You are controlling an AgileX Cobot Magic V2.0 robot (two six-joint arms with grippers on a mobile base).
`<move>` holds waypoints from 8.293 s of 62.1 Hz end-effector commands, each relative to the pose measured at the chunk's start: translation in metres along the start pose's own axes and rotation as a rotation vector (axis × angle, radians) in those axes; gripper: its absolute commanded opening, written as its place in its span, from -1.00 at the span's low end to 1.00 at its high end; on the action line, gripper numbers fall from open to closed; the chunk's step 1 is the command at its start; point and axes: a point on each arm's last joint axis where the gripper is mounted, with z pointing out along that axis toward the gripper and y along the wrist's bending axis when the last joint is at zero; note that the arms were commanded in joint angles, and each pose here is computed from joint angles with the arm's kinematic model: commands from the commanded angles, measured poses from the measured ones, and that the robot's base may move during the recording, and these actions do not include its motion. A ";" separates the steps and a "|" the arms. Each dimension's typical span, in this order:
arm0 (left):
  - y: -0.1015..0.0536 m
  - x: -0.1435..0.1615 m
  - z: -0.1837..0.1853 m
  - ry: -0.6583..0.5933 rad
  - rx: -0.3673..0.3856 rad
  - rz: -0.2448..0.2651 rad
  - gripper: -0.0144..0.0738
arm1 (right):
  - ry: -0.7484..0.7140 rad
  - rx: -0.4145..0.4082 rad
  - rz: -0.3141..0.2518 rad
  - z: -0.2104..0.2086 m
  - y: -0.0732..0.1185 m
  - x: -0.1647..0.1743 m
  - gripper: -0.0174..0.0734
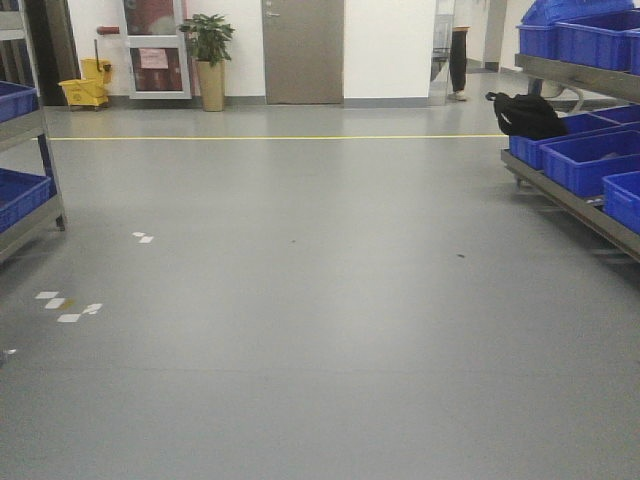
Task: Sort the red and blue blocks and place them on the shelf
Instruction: 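Drive the base down the aisle toward the bin shelves, then turn the base to face the shelf of blue bins, then move both held cubes over the two adjacent blue bins, then lower the light-blue cube into its bin and open the left gripper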
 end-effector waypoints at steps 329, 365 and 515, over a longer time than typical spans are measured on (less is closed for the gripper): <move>-0.001 -0.018 -0.001 -0.118 0.006 -0.001 -0.25 | -0.106 0.008 -0.009 -0.001 0.000 -0.016 0.18; -0.001 -0.018 -0.001 -0.122 0.006 -0.001 -0.25 | -0.110 0.008 -0.009 -0.001 0.000 -0.017 0.18; -0.032 0.041 0.100 0.485 0.129 -0.105 0.61 | 0.302 0.016 0.044 0.045 -0.002 0.018 0.18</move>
